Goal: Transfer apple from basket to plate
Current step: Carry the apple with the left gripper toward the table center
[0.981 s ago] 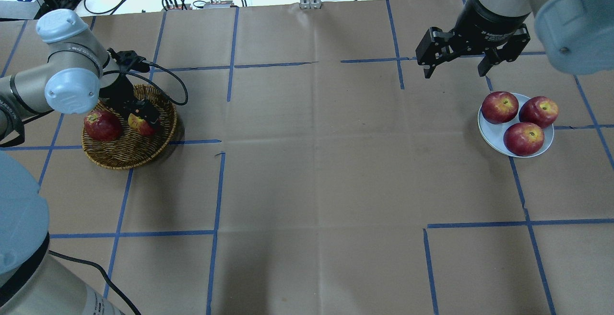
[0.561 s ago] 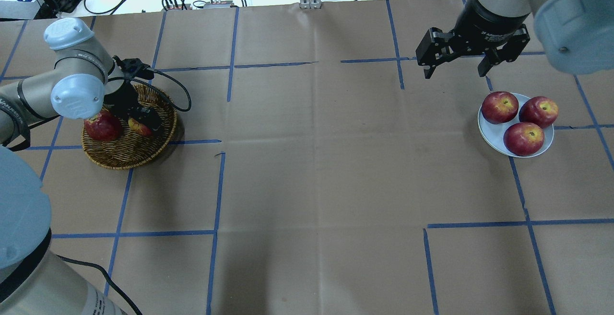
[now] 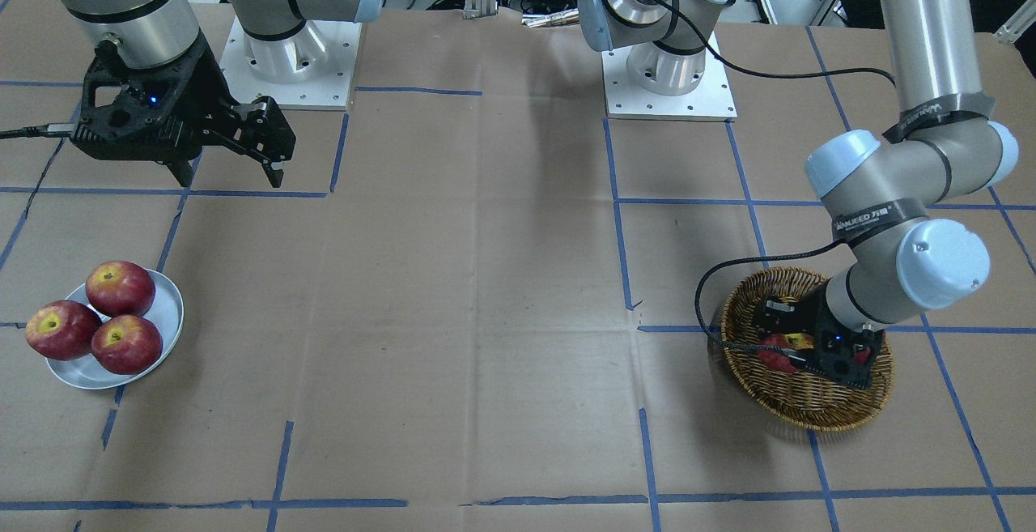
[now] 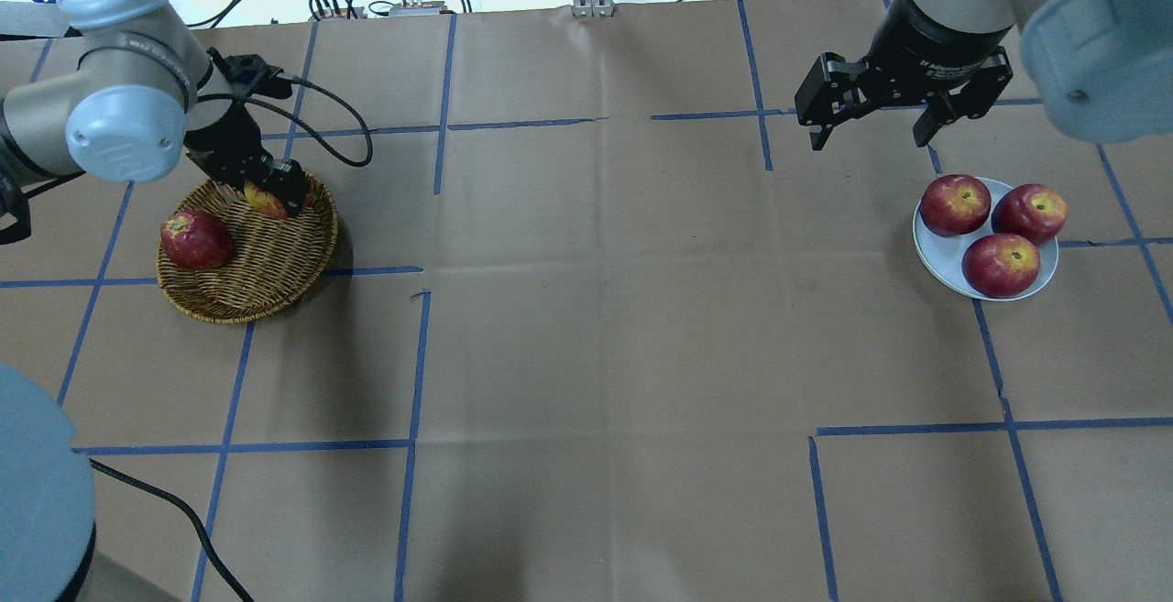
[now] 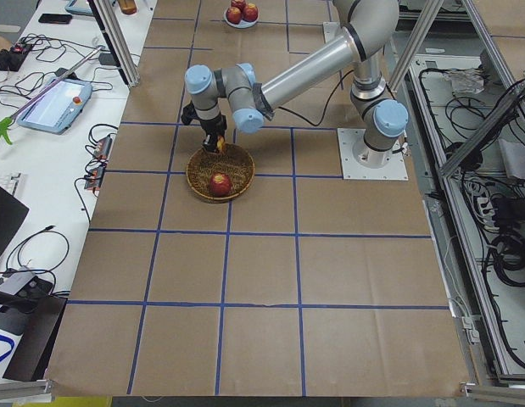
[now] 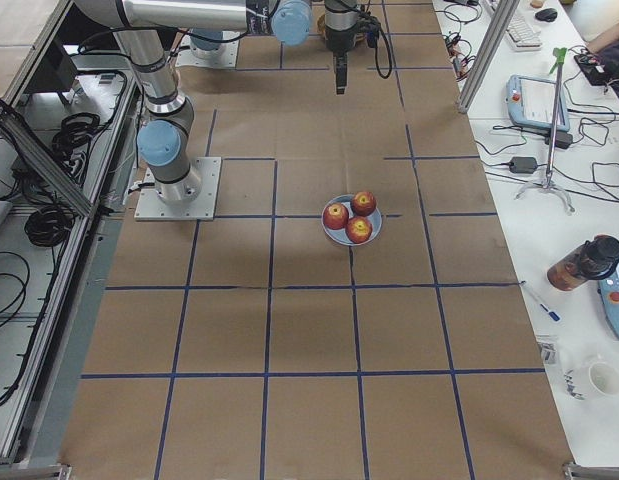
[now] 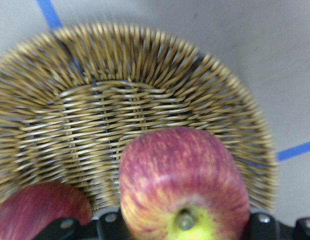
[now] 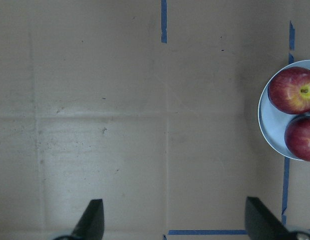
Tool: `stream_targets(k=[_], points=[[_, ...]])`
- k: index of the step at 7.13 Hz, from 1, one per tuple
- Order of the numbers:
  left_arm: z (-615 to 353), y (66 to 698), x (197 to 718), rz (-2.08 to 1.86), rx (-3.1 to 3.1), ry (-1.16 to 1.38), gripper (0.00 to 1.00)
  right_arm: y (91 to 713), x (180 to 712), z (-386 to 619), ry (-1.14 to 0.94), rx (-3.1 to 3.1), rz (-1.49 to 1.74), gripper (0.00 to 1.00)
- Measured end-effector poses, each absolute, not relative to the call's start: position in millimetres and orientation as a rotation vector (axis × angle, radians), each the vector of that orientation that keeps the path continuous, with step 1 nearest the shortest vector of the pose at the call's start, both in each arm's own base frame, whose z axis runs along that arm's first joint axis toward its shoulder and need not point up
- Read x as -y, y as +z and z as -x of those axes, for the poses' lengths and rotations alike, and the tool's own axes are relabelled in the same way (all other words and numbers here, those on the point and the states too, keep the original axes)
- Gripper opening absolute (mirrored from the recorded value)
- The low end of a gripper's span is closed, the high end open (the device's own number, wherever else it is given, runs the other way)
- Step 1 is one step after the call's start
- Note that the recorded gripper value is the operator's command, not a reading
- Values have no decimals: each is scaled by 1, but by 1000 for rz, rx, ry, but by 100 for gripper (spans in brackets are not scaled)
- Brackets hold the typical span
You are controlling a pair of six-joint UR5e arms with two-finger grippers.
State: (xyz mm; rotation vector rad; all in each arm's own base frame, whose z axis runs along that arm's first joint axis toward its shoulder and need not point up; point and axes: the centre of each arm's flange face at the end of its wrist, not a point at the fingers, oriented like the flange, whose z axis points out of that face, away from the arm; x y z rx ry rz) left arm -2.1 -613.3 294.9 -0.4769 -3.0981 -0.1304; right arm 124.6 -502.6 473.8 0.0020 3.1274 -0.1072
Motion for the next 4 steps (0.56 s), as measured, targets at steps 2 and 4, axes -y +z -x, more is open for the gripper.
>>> stream_targets(k=[2,4], points=[[144,329,606,308,3130,-133,46,473,503,-125,-106,-3127,-2,100],[270,311,588,227,3131,-149,46,473,502,-125,-105,-3128,-2,100]])
